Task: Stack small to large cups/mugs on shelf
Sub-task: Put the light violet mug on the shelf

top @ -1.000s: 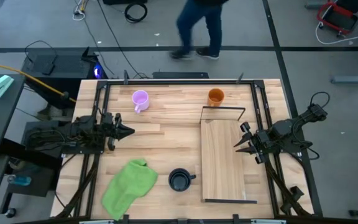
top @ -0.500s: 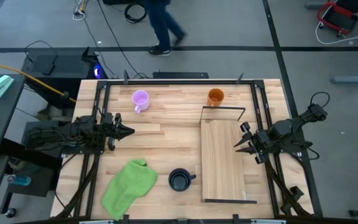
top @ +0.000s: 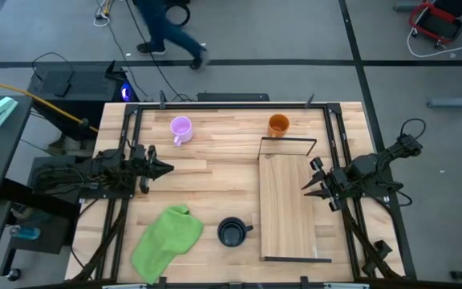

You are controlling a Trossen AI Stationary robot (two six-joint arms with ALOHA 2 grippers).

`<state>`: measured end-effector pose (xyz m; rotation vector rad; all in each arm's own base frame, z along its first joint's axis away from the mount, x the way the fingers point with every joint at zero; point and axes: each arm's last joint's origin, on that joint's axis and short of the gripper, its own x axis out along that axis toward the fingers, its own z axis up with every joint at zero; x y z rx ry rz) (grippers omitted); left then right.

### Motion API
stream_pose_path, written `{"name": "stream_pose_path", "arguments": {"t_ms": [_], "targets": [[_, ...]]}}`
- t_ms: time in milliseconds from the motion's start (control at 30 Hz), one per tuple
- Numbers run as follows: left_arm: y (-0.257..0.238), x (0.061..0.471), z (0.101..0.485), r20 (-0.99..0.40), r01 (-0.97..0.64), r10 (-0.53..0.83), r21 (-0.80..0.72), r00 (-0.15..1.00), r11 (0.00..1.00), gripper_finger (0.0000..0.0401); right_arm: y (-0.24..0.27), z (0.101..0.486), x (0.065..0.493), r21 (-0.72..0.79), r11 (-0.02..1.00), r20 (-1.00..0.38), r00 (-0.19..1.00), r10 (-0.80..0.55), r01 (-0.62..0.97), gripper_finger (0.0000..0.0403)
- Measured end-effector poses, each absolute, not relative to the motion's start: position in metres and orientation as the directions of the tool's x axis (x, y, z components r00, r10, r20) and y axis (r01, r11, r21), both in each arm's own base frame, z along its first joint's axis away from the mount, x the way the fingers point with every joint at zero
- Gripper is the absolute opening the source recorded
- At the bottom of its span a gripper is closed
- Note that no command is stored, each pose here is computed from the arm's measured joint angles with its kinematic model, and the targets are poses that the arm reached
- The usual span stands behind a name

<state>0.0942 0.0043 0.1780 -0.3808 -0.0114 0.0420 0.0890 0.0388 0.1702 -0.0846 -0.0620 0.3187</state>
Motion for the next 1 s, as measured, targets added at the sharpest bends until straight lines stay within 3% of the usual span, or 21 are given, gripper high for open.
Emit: {"name": "stream_pose_path", "arguments": {"t_ms": [267, 533, 633, 800, 1000], "targets": [[0.006, 0.094, 0.179, 0.020, -0.083, 0.097, -0.373, 0.995, 0.924, 0.0033, 0.035, 0.173, 0.090, -0.116, 0.975, 0.071, 0.978, 0.198, -0.189, 0.0097], [0.012, 0.090, 0.202, 0.240, -0.204, 0.327, -0.425, 0.914, 0.882, 0.0020, 0.030, 0.176, 0.090, -0.296, 0.955, 0.104, 0.995, 0.014, 0.017, 0.0097], [0.014, 0.087, 0.208, 0.296, -0.238, 0.398, -0.456, 0.868, 0.857, 0.0018, 0.029, 0.177, 0.090, -0.355, 0.934, 0.110, 0.994, -0.013, 0.052, 0.0097], [0.016, 0.084, 0.212, 0.332, -0.269, 0.461, -0.487, 0.823, 0.831, 0.0024, 0.028, 0.183, 0.089, -0.323, 0.943, 0.168, 0.985, -0.026, 0.080, 0.0097], [0.017, 0.083, 0.216, 0.365, -0.285, 0.477, -0.467, 0.800, 0.837, 0.0018, 0.028, 0.183, 0.089, -0.323, 0.943, 0.168, 0.985, -0.026, 0.080, 0.0097]]}}
